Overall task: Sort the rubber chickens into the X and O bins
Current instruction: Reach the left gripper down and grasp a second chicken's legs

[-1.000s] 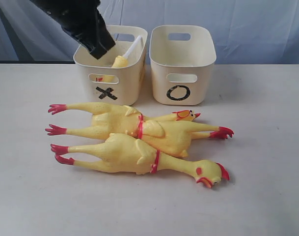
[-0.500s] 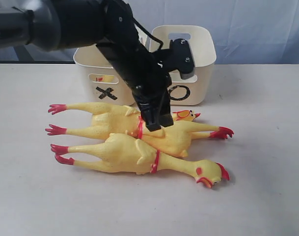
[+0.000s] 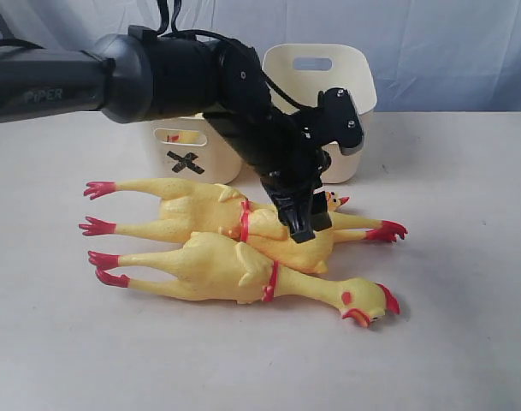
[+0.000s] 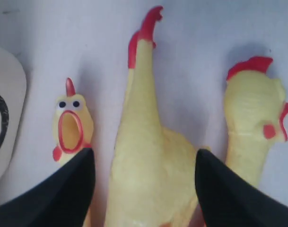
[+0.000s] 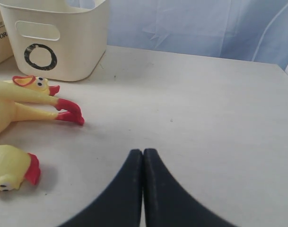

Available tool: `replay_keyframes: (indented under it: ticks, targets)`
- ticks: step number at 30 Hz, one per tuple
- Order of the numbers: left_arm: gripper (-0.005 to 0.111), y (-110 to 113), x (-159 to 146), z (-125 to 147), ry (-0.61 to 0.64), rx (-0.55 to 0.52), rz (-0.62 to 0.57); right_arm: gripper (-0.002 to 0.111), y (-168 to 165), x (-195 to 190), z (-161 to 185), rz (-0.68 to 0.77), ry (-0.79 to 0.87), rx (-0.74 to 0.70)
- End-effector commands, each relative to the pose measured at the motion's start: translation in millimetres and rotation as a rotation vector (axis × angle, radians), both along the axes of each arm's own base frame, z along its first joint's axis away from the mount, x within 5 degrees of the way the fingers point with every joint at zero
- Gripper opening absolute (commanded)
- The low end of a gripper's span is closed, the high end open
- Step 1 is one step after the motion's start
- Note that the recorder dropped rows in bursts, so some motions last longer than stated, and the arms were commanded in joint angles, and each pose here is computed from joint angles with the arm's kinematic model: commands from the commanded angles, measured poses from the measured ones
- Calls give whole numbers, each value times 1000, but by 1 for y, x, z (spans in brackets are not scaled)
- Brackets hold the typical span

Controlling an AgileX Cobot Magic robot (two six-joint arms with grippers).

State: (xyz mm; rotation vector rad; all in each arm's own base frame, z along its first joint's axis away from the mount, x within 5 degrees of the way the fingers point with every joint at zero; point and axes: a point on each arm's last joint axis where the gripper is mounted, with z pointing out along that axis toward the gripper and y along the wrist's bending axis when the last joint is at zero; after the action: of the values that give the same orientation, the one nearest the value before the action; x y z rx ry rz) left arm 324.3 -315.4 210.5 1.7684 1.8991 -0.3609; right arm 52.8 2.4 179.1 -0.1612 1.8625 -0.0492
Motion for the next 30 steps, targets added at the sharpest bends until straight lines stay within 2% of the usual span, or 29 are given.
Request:
replay_keyframes:
  ticks: [1, 8, 21, 30]
  targets:
    - [59, -9, 7, -5, -20, -81, 63, 0, 0, 0, 1, 2, -15, -5]
    - [63, -12, 10, -13, -6, -112, 97, 0, 0, 0, 1, 2, -15, -5]
    - [63, -19, 13, -39, 76, -137, 151, 0, 0, 0, 1, 2, -16, -5]
    - [63, -19, 11, -41, 111, -137, 151, 0, 0, 0, 1, 2, -16, -5]
